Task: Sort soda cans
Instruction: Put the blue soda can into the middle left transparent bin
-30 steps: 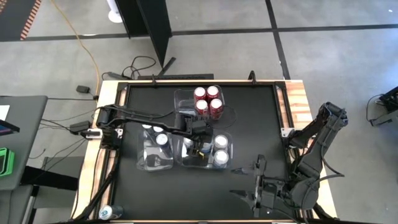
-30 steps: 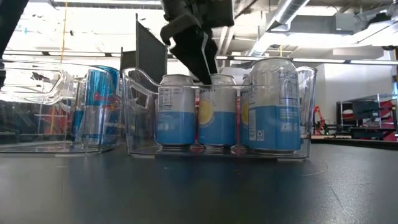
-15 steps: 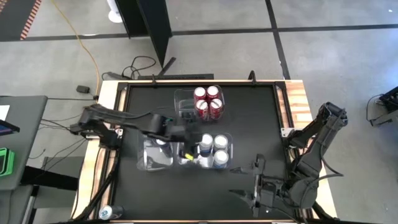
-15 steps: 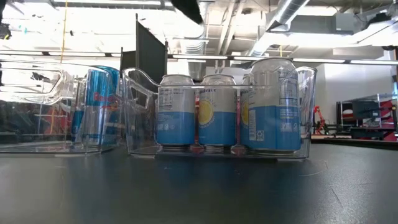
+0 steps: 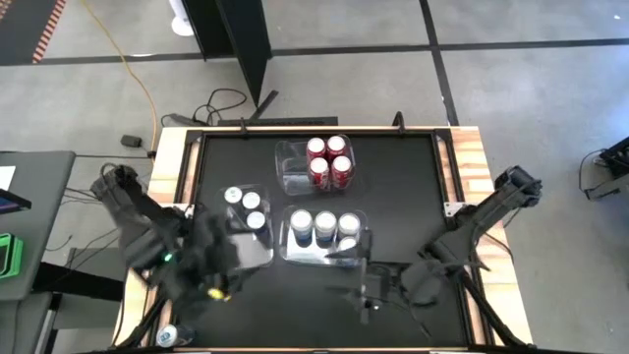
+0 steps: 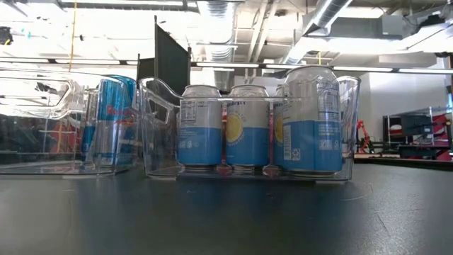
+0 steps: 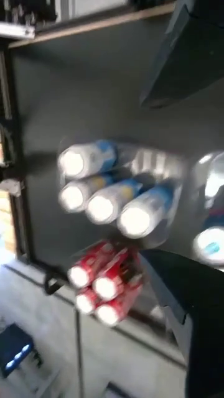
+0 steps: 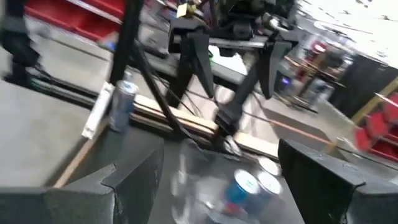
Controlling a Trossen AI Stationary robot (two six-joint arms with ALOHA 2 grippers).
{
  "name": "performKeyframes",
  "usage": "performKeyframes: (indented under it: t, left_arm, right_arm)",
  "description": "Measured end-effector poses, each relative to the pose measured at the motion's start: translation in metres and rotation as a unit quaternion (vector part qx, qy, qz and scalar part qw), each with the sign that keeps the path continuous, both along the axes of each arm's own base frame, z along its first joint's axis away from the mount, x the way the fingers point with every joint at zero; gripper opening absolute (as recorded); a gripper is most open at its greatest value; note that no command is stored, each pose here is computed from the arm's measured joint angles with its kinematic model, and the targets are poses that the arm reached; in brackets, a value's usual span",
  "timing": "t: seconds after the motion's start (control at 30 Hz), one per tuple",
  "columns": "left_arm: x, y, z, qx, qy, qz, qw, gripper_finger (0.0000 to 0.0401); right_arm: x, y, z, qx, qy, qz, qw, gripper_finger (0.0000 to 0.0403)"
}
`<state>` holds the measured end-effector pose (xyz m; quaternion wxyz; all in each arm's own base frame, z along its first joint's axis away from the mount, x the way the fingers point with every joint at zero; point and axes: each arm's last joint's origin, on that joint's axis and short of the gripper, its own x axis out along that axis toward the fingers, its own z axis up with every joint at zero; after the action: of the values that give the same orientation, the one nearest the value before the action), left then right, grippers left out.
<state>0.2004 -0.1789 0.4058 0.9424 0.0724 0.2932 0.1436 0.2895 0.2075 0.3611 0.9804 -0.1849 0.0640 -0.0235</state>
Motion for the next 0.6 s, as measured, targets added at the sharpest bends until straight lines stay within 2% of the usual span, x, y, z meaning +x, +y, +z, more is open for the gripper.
performKeyframes:
  t: [0.1, 0.3, 0.43, 0.5, 0.6]
  left_arm:
    - [-0.016, -0.022, -0.011, -0.027, 0.006, 0.002, 1.0, 0.0382]
    - [-0.035, -0.062, -0.032, -0.032, 0.02, -0.03, 0.999, 0.0382]
    - [-0.047, -0.076, -0.039, -0.057, 0.017, -0.029, 0.998, 0.0382]
    - [-0.052, -0.081, -0.042, -0.083, 0.025, -0.023, 0.996, 0.0382]
    - [-0.058, -0.086, -0.047, -0.152, 0.095, -0.014, 0.984, 0.0382]
  right_arm:
    - [0.018, -0.002, -0.008, 0.02, -0.01, 0.039, 0.999, 0.0332]
    - [0.06, -0.004, -0.032, 0.06, -0.05, 0.089, 0.993, 0.0332]
    - [0.093, -0.002, -0.051, 0.079, -0.033, 0.109, 0.99, 0.0332]
    - [0.107, 0.001, -0.059, 0.076, -0.021, 0.103, 0.992, 0.0332]
    - [0.121, 0.009, -0.062, 0.071, -0.01, 0.102, 0.992, 0.0332]
